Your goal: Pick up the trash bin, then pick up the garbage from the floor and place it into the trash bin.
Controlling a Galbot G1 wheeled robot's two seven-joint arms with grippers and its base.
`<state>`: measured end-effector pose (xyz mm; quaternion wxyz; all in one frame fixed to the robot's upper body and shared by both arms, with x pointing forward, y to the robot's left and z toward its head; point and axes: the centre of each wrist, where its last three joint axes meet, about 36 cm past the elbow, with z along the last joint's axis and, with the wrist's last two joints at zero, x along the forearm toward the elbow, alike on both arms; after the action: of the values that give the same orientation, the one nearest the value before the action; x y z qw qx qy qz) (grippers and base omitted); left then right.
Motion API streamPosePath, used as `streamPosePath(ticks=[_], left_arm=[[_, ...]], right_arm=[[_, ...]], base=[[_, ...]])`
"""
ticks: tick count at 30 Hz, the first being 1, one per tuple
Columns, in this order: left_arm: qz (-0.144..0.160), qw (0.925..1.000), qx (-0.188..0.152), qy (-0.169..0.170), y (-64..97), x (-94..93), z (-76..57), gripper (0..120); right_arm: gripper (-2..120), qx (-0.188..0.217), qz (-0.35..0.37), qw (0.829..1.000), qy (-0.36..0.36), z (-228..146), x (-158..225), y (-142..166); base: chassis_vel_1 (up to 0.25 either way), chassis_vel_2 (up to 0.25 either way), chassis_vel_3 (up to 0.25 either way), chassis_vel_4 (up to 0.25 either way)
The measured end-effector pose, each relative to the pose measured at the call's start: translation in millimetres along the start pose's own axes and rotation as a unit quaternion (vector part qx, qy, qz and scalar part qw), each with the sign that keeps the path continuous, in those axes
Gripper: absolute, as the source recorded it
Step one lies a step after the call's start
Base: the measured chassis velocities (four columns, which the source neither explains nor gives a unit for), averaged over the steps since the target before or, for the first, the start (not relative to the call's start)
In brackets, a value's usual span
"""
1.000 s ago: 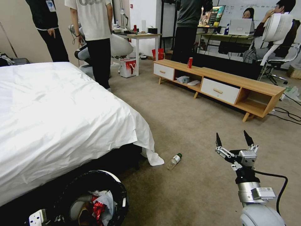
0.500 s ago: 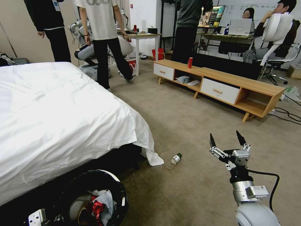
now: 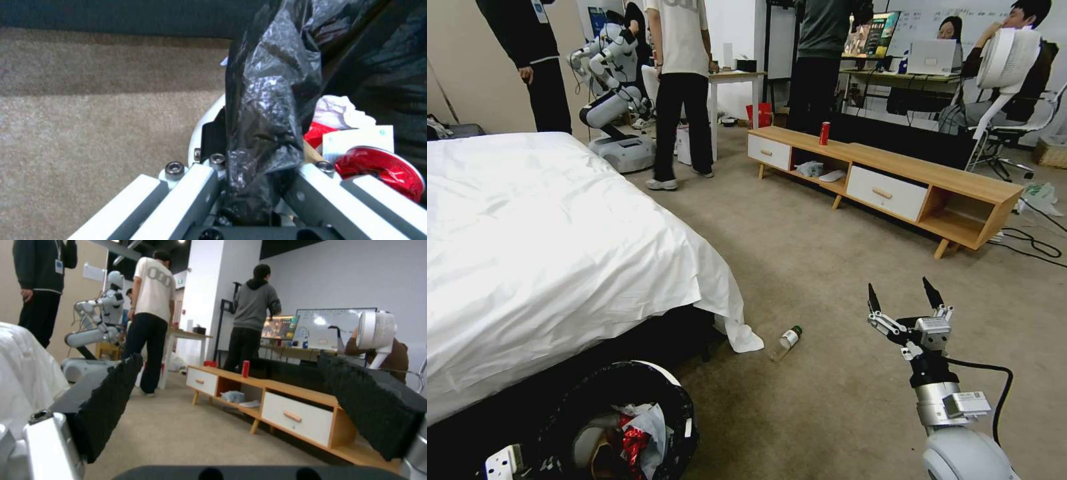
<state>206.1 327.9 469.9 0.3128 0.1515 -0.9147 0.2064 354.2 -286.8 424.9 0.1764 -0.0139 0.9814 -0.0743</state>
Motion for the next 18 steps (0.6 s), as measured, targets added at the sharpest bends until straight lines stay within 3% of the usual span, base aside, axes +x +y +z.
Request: streamPosePath(ticks=[18], left_arm=[[0.0,1.0,0.002,0.0,-0.1,-0.3,0.5,0]], right_arm=[[100,-0.004,-0.006,1.0,-0.002,4.2,-1.4,2.6]], base=[[-0.085,-0.099,0.084,0.09]])
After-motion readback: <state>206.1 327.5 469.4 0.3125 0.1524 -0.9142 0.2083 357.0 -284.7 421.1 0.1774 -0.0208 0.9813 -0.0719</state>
